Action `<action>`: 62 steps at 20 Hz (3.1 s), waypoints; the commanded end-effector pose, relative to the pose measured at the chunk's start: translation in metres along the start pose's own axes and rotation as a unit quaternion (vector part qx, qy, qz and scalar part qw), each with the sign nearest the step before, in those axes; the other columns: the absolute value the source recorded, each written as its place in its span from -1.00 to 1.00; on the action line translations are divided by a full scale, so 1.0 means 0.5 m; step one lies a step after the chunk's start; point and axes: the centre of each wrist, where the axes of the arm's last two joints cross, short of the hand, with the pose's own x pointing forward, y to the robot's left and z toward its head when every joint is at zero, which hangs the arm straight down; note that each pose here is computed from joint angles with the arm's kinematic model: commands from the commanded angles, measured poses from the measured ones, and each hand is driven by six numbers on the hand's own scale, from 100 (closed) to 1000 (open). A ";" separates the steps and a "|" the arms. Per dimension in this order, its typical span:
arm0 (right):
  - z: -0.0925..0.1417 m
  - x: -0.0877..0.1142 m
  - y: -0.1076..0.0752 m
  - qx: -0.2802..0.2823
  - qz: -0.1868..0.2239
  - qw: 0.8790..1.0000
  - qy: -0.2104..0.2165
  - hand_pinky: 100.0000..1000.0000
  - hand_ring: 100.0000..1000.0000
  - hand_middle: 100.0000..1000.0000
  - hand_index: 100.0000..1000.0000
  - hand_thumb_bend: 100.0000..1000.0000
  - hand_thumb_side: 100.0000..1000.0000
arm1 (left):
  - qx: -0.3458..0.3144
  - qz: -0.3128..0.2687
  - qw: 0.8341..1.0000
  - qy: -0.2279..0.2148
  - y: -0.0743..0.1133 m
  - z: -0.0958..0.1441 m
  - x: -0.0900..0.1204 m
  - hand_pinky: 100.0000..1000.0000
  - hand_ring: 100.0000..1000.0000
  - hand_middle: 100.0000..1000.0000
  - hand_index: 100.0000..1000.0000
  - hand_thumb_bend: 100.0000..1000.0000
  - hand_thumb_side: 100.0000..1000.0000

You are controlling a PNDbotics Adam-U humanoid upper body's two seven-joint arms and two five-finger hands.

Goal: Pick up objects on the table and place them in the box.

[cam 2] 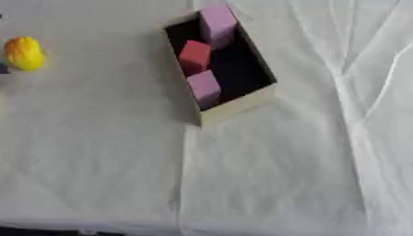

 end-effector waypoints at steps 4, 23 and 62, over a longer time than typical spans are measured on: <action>-0.008 0.011 -0.011 -0.009 0.012 1.000 -0.016 0.72 0.42 0.48 0.66 -1.00 0.56 | 0.026 0.019 0.999 0.006 0.024 0.002 -0.019 0.65 0.62 0.59 0.79 0.16 -0.53; -0.011 0.015 -0.001 -0.017 0.002 1.000 -0.021 0.72 0.41 0.48 0.66 -1.00 0.57 | 0.009 0.043 0.998 0.046 -0.016 -0.029 -0.040 0.58 0.52 0.50 0.76 0.01 -0.57; -0.058 0.047 -0.018 -0.029 -0.015 0.997 -0.066 0.71 0.40 0.47 0.66 -1.00 0.60 | 0.140 0.031 0.936 -0.321 0.212 0.027 0.391 0.37 0.23 0.14 0.19 -0.96 -0.72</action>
